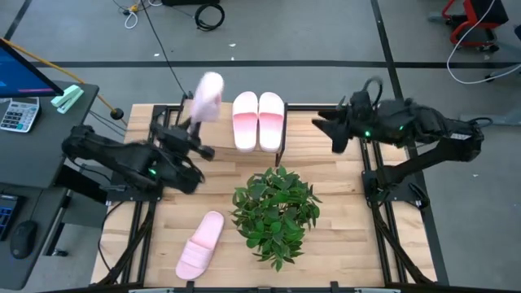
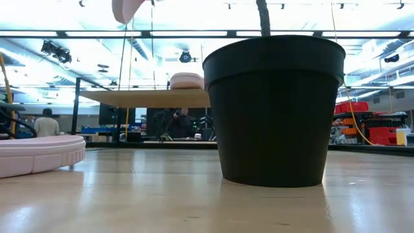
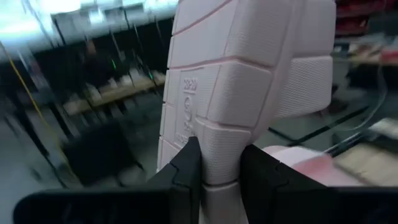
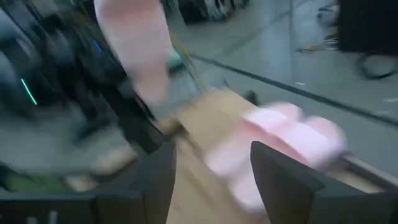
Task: Pick and place slides into the shelf
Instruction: Put the pink slide on the shelf
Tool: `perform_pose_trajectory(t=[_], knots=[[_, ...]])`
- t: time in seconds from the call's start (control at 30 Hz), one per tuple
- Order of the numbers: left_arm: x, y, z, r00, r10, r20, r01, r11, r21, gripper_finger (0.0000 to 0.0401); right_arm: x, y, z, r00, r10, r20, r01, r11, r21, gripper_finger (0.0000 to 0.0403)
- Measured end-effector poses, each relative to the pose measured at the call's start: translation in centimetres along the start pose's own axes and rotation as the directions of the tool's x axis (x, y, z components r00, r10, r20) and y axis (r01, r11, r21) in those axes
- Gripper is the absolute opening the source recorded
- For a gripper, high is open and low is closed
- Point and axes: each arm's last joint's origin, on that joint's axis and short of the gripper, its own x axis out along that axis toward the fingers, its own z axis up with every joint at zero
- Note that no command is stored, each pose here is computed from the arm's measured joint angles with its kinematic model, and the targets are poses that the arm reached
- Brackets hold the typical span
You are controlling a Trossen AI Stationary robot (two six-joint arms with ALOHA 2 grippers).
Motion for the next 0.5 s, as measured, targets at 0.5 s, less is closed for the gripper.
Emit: perform_pose_trajectory(t=[0.5], knots=[[1.5,-6.0,-1.8,0.998,0.062,0.004,-0.054,0.835,0.548,0.0081,5.8,0.2,3.6,0.902,0.423,0.091,-0.42,0.807,0.414,0.0213]])
